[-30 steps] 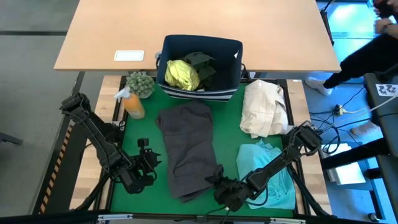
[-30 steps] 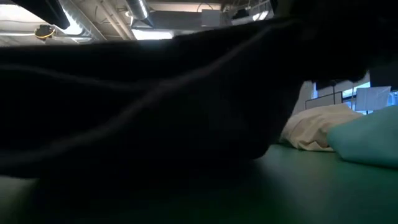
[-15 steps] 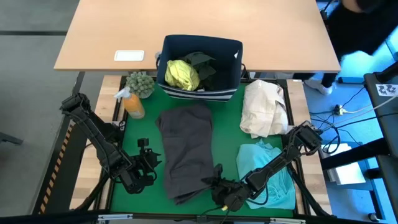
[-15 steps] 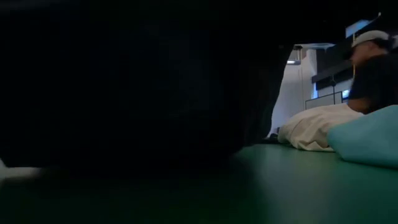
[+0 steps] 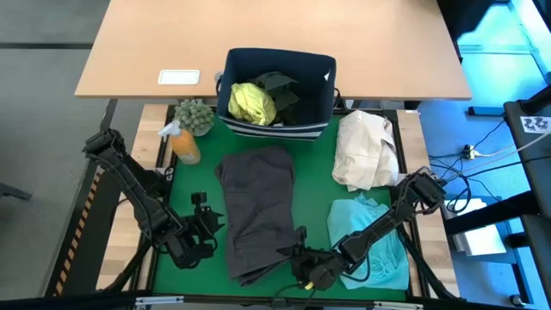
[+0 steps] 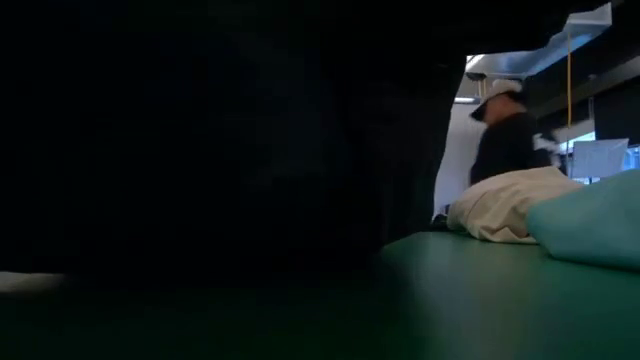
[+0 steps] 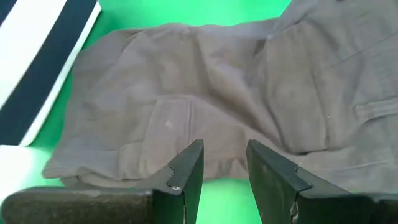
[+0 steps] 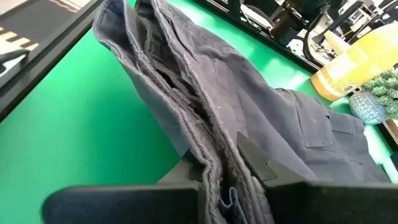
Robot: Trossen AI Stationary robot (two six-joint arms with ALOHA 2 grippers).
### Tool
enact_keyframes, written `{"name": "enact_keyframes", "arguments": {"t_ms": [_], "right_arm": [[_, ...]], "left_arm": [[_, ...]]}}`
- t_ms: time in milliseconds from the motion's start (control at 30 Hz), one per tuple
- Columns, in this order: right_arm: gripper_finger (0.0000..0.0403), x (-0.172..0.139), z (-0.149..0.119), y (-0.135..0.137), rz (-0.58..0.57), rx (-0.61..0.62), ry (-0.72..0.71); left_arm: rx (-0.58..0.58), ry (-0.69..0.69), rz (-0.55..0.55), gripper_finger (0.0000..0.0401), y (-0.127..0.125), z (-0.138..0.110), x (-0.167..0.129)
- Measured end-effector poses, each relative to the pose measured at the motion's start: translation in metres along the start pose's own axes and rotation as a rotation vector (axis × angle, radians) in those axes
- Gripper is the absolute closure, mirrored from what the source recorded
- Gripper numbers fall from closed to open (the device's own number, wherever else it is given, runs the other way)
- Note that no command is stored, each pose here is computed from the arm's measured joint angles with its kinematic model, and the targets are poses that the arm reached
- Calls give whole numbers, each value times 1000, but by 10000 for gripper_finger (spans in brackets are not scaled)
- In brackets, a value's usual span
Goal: Fold laundry
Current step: Fold the black shorts
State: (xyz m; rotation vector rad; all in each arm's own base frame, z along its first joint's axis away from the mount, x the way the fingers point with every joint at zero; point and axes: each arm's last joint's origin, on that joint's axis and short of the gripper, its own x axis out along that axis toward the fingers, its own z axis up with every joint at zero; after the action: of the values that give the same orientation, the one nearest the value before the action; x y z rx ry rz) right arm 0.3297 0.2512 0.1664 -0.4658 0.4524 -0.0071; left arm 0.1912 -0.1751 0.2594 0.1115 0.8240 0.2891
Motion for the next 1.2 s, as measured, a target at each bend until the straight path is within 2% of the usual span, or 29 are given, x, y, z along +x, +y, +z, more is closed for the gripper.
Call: {"name": "enact_keyframes", "arguments": {"t_ms": [400, 567, 633, 767, 900, 1200], "right_arm": [[369, 3, 0, -4, -8, 20, 6], [369, 3, -1, -4, -8, 19, 7], [369, 3, -1, -4, -8, 20, 7], [369, 3, -1, -4, -8, 24, 8], [369, 3, -1, -4, -8, 25, 8], [369, 9, -1, -11, -20, 44, 15]], "left_arm": [[-92, -72, -69, 284, -8, 9, -1], [-259, -153, -163, 284, -18, 20, -3], [-282, -175, -217, 284, -24, 23, -4], [-195, -215, -274, 284, -41, 22, -4], [-108, -182, -259, 284, -58, 10, 7], [-50, -178, -225, 284, -95, -4, 51]]}}
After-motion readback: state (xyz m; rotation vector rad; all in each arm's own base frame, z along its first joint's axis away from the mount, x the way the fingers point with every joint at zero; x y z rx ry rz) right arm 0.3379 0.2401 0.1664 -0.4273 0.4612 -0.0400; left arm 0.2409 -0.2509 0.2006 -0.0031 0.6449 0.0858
